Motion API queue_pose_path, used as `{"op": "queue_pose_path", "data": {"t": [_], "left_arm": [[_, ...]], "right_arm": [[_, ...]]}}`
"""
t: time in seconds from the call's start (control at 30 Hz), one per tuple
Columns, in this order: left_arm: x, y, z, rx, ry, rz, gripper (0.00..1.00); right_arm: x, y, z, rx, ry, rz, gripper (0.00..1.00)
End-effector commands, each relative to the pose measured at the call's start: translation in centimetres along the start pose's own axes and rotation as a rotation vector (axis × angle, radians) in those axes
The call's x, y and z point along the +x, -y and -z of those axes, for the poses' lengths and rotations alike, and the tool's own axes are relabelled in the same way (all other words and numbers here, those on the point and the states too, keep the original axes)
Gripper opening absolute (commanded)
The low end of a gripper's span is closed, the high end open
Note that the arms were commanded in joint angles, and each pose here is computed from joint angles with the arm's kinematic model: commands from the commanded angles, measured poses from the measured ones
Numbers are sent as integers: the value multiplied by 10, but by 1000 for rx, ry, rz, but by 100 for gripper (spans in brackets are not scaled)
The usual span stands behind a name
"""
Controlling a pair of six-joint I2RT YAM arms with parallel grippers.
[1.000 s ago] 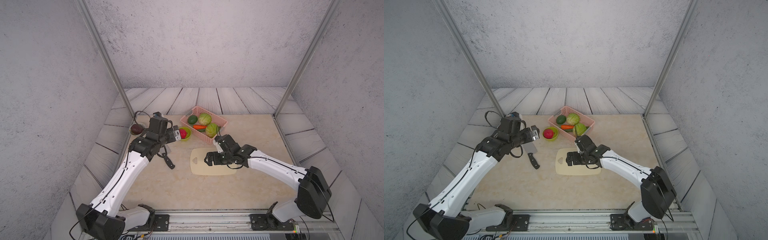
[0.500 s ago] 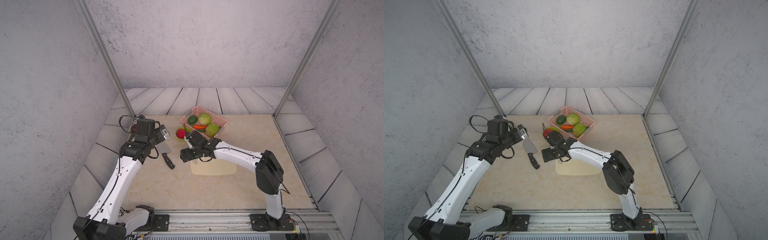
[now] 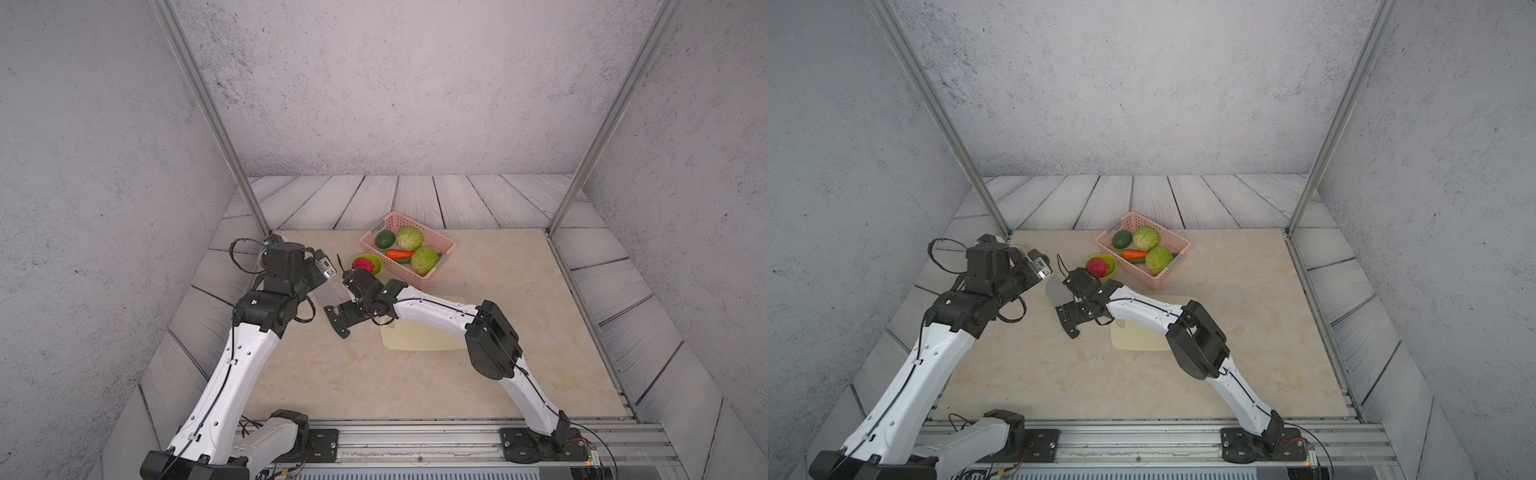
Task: Align the knife with the edge of the cutting board
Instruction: Move the knife to the center of the board.
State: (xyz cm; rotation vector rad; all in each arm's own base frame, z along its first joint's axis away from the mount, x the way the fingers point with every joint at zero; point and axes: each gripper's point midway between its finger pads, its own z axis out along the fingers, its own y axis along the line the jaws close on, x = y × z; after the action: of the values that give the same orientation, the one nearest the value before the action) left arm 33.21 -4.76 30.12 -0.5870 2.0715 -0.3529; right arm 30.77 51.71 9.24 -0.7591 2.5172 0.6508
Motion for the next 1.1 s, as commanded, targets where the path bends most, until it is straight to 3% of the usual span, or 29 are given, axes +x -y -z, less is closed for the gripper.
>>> {"op": "queue_pose_path", "data": {"t": [0.0, 0.23, 0.77, 1.07], "left_arm": [[-8, -5, 7, -3, 49, 20, 98], [-16, -6, 20, 9, 91, 22, 98], [-17, -7, 18, 13, 89, 34, 98], [-17, -9, 15, 14, 77, 47, 98]], "right_arm": [[12, -3, -16, 17, -45, 20, 76], [22, 3, -37, 48, -91, 27, 75], [27, 5, -61, 114, -105, 83, 70], [35, 1, -63, 109, -122, 97, 58]]}}
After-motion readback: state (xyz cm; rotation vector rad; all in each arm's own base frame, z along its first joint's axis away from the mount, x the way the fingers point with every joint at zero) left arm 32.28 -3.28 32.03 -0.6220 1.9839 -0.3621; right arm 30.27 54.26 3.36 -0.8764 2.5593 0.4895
